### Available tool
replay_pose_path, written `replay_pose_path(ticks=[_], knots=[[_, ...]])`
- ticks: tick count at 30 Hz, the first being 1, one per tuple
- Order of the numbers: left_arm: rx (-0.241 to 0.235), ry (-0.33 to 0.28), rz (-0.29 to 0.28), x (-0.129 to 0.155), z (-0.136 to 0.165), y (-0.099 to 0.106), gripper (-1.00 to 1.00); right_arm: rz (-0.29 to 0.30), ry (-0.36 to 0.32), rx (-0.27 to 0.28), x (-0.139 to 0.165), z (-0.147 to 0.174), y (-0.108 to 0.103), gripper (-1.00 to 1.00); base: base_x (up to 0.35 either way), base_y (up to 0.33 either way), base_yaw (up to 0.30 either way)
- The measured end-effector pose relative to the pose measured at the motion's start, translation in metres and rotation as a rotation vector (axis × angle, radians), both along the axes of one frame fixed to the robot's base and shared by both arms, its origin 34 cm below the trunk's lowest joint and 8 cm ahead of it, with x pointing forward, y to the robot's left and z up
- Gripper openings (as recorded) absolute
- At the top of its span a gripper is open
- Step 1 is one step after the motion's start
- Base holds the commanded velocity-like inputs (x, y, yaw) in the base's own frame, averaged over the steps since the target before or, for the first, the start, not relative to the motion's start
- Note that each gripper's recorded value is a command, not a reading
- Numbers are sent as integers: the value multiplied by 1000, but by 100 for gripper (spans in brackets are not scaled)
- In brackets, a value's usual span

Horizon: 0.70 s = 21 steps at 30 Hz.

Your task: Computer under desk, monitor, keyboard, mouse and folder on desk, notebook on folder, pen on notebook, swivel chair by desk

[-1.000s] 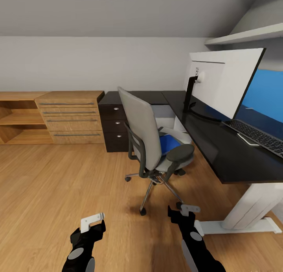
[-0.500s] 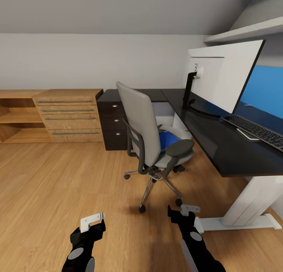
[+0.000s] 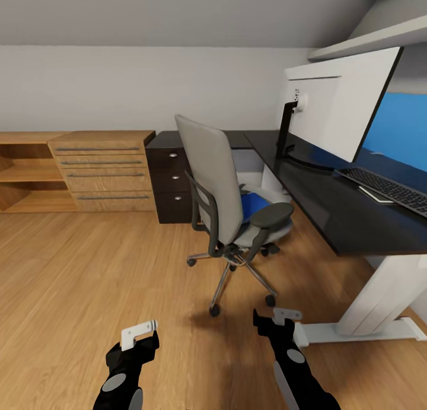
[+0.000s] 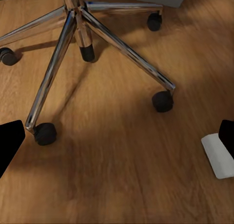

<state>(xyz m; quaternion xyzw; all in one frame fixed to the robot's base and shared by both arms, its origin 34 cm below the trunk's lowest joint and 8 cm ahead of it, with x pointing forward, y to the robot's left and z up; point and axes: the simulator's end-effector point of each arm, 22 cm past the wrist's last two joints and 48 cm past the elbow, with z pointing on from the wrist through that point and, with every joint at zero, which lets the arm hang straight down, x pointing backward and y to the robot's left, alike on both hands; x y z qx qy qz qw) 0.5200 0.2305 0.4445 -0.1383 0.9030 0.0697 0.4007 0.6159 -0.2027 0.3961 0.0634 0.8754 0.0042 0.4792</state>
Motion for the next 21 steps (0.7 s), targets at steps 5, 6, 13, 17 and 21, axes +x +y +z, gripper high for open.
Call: replay_pose_path(ticks=[5, 6, 13, 17, 21], knots=[[0, -1, 1, -3, -11, 1, 100, 1, 0, 1, -3, -11, 0, 100, 0, 0, 0], [0, -1, 1, -3, -13, 1, 100, 1, 0, 1, -4, -14, 0, 100, 0, 0, 0], [0, 0, 0, -8, -29, 0, 100, 1, 0, 1, -8, -29, 0, 100, 0, 0, 0], [0, 8, 0, -9, -35, 0, 100, 1, 8, 1, -10, -36, 0, 100, 0, 0, 0], [1, 9, 1, -9, -35, 1, 100, 0, 7, 1, -9, -36, 0, 100, 0, 0, 0]])
